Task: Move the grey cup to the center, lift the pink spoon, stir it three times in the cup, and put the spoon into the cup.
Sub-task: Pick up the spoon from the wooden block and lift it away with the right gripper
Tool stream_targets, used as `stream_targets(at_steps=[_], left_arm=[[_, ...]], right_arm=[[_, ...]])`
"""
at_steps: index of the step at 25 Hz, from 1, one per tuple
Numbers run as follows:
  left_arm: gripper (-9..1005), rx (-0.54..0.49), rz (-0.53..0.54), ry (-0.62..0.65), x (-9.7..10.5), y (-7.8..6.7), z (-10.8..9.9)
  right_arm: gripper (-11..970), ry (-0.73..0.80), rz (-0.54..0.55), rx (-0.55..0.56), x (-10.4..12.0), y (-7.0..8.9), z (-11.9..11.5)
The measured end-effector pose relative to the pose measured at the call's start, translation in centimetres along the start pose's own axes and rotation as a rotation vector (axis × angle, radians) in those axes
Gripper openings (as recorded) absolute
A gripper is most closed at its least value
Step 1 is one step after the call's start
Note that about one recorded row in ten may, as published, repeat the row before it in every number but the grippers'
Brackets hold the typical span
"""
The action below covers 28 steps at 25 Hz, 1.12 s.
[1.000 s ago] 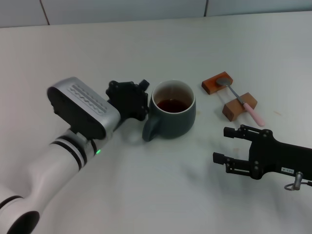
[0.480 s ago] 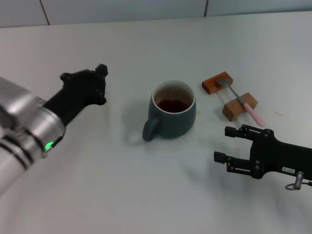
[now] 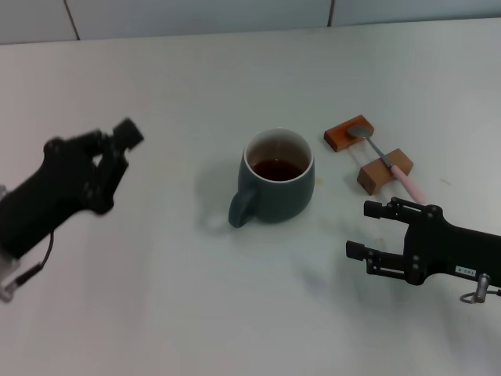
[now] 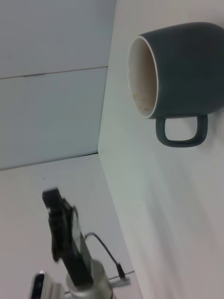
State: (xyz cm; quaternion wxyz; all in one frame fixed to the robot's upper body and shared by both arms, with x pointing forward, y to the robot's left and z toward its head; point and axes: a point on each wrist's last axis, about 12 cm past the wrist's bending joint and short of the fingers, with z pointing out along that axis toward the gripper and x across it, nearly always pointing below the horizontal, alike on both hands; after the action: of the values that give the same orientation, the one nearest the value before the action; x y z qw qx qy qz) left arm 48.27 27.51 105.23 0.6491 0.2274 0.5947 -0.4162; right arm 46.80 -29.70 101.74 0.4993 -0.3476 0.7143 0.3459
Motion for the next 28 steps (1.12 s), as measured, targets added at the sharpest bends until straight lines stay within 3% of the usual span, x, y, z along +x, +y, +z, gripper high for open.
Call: stream_targets(at_steps=[5,11,15,22,25,28], left_arm=[[88,0.056,-0.016,0.096,1.0,-1.3,-2.8],[94,0.136,0.020,0.195,2.3,-2.6,-3.6],[97,0.123,0.040,0.268,3.8,-3.2,-3.5],[282,0.100,0.116,0.302,4.4,-3.2,-3.8],[507,0.097,0.131,0.315,4.5,-3.1,-3.9],[611,0.099,0.140,0.319,4.5,-3.1,-3.9]], right_arm=[[766,0.000,0.000,0.002,0.0,0.0,0.0],[767,0.000,0.000,0.002,0.0,0.0,0.0],[767,0.001,0.005,0.003,0.0,-0.1,-0.1],[767,0.003,0.012,0.008,0.2,0.0,-0.2],[766,0.002,0.016,0.008,0.3,0.2,-0.2],[766,0.001,0.020,0.008,0.3,0.2,-0.2]])
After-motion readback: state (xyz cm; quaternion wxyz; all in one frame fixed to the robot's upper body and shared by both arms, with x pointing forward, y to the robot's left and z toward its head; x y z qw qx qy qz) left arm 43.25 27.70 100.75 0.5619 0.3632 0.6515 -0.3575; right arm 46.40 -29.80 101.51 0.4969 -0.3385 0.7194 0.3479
